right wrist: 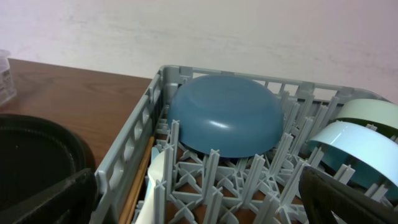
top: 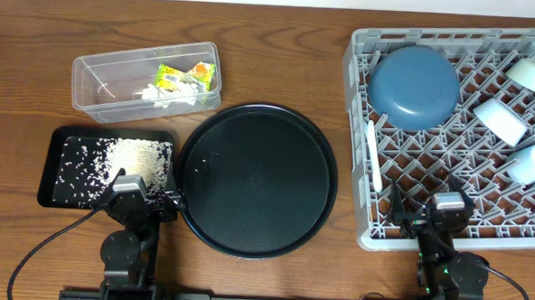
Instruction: Sort waste into correct bins and load items into the dishwasher rack
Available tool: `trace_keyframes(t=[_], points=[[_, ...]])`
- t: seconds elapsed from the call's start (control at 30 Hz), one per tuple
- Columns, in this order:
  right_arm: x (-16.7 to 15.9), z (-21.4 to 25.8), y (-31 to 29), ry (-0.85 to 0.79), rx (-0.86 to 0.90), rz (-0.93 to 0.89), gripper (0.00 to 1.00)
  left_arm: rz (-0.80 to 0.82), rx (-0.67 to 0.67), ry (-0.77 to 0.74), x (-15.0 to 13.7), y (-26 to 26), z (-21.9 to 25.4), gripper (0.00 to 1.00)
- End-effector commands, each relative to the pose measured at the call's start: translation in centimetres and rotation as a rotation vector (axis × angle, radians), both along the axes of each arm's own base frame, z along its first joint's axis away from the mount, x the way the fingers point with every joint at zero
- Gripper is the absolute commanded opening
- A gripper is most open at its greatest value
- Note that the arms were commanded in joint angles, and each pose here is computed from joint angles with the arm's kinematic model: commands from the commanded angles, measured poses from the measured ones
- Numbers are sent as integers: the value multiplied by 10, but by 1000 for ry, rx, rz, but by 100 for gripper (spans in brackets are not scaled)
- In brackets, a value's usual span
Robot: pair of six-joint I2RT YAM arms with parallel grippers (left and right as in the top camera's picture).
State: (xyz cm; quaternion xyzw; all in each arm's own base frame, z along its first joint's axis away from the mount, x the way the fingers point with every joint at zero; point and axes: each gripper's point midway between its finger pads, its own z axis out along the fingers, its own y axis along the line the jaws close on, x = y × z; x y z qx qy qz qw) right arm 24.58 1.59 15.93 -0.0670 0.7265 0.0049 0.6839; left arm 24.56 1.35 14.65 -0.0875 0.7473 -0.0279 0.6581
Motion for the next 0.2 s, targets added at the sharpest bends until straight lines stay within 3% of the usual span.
trace_keyframes(t=[0.0,0.17], points=[[-1,0,3,-3,-13,14,99,22,16,65,-2,4,-19,98],[-1,0,3,-3,-13,14,99,22,16,65,-2,4,-19,98]])
